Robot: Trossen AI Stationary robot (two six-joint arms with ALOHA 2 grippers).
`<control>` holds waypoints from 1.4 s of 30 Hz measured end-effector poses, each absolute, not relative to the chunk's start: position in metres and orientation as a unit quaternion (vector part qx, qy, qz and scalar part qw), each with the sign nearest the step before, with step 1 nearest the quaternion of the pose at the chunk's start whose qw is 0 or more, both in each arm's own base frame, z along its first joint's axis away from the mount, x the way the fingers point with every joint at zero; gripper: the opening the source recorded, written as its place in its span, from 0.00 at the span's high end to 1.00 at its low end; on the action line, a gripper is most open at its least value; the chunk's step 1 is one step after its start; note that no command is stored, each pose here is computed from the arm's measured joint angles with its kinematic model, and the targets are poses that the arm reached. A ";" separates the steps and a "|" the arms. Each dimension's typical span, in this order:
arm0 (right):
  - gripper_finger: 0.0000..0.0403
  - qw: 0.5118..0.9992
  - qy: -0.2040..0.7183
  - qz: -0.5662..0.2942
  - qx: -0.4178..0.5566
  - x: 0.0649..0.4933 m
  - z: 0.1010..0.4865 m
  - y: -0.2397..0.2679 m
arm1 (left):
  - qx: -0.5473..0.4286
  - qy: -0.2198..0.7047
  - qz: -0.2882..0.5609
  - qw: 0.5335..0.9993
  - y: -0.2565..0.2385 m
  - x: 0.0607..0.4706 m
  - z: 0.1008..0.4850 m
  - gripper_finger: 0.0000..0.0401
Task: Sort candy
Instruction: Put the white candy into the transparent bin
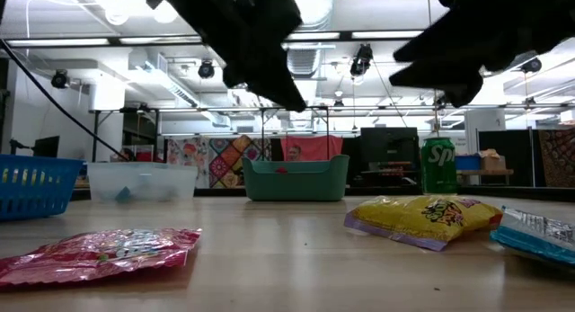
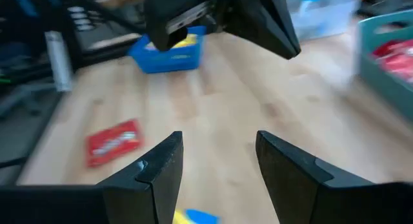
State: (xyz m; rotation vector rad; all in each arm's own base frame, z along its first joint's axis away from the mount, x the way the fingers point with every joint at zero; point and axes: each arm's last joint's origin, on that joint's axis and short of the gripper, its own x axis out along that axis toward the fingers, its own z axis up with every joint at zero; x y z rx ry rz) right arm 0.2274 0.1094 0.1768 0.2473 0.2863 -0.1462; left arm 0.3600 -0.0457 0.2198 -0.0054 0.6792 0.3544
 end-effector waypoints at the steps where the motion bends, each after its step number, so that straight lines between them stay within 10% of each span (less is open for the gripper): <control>1: 0.54 0.979 0.143 -0.059 0.133 0.228 0.178 0.111 | 0.002 0.329 0.165 0.930 -0.055 0.358 0.221 1.00; 17: 0.57 0.936 0.293 -0.013 0.195 0.241 0.196 0.142 | -0.011 0.322 0.021 0.947 -0.180 0.312 0.221 1.00; 42: 0.57 0.801 0.545 -0.053 0.241 0.261 0.169 0.199 | -0.155 0.384 0.005 0.910 -0.222 0.276 0.213 0.90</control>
